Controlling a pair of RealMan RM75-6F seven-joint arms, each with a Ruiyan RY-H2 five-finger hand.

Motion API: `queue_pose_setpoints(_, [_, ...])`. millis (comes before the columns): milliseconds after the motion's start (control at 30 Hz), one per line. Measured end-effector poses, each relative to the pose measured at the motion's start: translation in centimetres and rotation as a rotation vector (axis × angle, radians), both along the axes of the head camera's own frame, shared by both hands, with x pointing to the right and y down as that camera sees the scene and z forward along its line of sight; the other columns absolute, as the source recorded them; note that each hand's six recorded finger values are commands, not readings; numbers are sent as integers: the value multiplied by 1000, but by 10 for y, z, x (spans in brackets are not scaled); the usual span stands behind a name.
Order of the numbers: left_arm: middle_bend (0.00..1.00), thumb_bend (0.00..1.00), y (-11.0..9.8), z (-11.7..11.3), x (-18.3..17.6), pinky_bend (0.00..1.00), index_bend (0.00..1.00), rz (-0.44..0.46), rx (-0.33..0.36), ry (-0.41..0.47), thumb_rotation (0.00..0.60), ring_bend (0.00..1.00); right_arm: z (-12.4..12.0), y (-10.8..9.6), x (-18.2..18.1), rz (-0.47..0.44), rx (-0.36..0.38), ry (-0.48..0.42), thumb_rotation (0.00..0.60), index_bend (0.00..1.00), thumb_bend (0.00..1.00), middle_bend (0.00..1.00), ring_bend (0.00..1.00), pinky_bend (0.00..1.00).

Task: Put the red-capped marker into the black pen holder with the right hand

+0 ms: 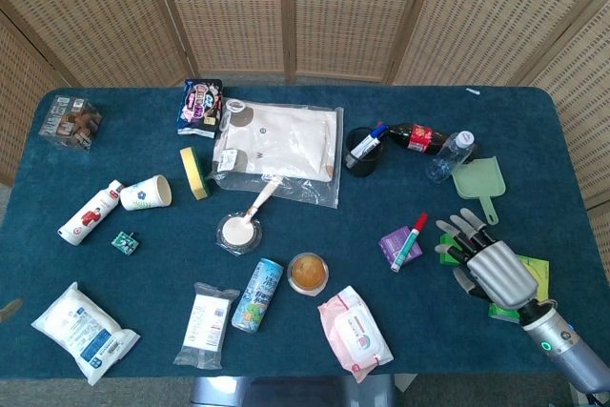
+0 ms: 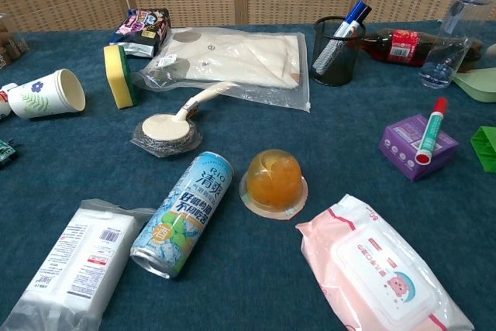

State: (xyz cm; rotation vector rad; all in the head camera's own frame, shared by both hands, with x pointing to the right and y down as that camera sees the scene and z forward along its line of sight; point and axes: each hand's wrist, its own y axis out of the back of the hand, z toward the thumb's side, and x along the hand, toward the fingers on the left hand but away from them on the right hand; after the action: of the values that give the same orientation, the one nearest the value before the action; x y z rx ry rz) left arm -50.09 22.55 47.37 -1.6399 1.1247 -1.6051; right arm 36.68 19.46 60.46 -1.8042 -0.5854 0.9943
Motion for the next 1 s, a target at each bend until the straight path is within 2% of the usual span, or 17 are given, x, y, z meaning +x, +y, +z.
queue_pose_setpoints(400, [0,65,-1,2,1,0,0,6,-13,1,600,0,11,-19,-24,-32,3,-41,600,332,491,7,0,91])
queue_pose_setpoints(733, [0,65,-1,3,2,0,0,10,-18,3,600,0,19,-24,-35,-64,-20,-21,600,327,403,0,0,91])
queue_pose_setpoints(1000, [0,65,0,3,2,0,0,10,-19,6,600,0,28,-26,-49,-106,-21,-9,600,340,389,0,0,91])
